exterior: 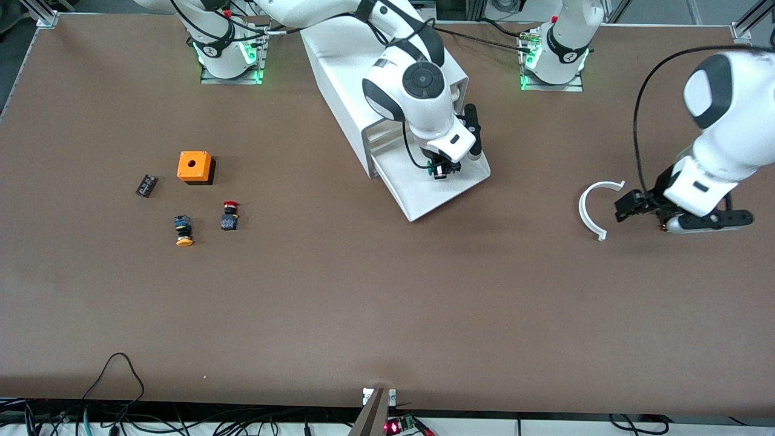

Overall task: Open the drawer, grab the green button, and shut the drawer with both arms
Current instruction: 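Push the drawer shut with the left gripper while the right gripper lifts the button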

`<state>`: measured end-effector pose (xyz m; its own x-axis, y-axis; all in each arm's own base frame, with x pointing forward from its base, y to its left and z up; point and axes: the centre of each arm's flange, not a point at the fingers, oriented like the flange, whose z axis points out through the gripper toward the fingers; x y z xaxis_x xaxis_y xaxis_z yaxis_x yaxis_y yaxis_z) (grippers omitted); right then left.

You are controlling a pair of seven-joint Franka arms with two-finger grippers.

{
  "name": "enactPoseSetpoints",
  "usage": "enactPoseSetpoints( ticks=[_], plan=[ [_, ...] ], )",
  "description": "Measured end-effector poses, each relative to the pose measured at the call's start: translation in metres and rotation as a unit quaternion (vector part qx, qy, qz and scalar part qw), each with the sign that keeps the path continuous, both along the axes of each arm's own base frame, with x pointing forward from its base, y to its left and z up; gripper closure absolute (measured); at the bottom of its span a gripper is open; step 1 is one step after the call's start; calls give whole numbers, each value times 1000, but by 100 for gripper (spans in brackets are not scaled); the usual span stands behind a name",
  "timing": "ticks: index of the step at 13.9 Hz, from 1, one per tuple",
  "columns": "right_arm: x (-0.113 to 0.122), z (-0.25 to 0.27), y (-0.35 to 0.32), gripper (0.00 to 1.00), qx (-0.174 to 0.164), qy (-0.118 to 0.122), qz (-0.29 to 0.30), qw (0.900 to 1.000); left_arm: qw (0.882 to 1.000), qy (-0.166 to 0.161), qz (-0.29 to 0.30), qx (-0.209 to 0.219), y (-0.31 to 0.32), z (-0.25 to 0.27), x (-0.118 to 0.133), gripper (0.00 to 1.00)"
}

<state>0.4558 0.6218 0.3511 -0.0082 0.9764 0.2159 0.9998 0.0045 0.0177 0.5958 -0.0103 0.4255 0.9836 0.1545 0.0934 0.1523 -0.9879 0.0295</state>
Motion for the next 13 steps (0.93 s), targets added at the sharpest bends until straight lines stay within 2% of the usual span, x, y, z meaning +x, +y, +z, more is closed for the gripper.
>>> enactPoseSetpoints(
  ticks=[2,4,5,8,10,11,13],
  plan=[
    [14,35,-17,59,0,-5,-59,998,999,7,36,-8,-31,-33,4,0],
    [43,54,-46,59,-5,-11,-121,993,997,22,70,-13,-65,-72,5,0],
    [61,58,-65,59,-10,-14,-150,989,995,26,91,-16,-83,-94,6,0],
    [114,53,-127,59,-46,-46,-232,970,988,46,147,-19,-147,-159,-4,0],
    [133,51,-157,59,-56,-47,-297,952,985,61,158,-15,-184,-186,-16,0],
    [136,45,-169,59,-61,-37,-338,938,986,68,154,-12,-198,-194,-23,0],
    [137,25,-198,59,-78,-12,-424,902,986,80,146,-15,-223,-202,-36,0]
  ],
)
